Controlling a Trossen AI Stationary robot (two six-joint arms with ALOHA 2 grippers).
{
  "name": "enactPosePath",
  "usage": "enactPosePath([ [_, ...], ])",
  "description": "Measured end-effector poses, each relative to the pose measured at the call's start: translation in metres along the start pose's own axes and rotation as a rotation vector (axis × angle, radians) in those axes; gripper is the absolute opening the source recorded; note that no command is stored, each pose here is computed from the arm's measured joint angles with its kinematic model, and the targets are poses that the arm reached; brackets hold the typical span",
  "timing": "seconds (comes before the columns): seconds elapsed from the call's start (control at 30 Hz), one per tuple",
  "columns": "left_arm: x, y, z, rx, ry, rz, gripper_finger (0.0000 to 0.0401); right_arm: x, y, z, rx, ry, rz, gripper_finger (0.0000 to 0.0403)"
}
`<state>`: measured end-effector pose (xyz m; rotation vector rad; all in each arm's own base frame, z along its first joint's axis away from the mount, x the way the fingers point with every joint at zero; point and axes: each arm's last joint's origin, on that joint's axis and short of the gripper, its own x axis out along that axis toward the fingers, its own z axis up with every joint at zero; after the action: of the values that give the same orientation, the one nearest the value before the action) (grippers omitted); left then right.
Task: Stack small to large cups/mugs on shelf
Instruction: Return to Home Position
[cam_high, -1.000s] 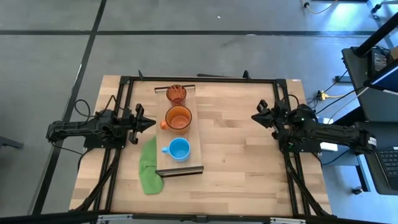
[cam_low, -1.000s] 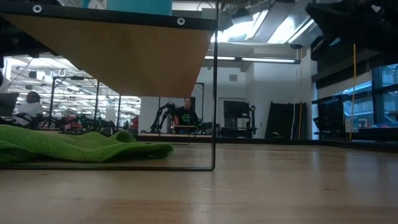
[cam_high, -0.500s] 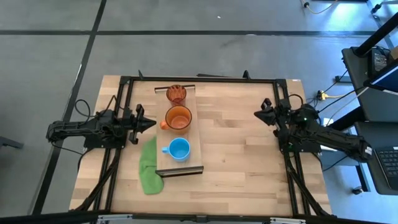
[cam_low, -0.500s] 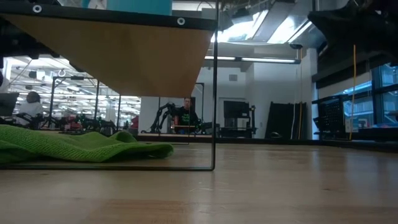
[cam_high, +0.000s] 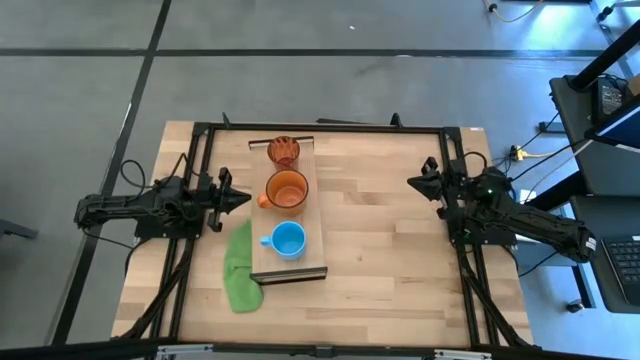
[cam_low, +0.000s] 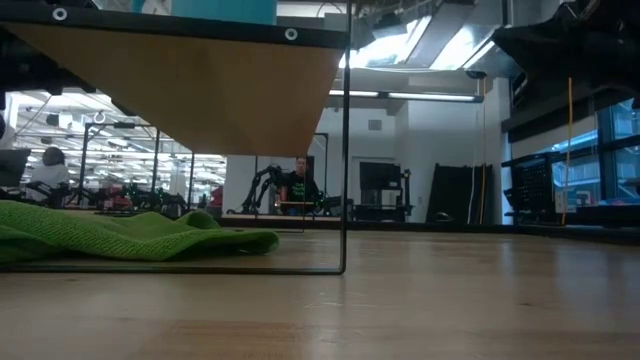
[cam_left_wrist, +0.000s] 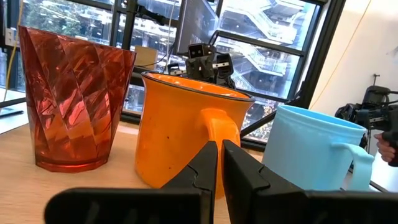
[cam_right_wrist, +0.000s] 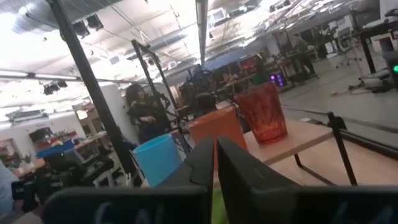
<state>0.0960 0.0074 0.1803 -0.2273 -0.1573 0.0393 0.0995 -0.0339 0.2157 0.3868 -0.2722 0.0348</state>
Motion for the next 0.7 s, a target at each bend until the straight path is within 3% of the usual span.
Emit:
enactPosePath([
  [0.53,0.0,0.0,0.0,-0.027,-0.001,0.0,0.0016,-0.002,0.002,0.003,-0.023,-0.037,-0.003,0.0023],
  [0.7,0.0,0.0,0.0,-0.026,-0.001,0.0,0.0016,-0.005,0.012,0.016,-0.039,-0.148,0.104,0.0023],
])
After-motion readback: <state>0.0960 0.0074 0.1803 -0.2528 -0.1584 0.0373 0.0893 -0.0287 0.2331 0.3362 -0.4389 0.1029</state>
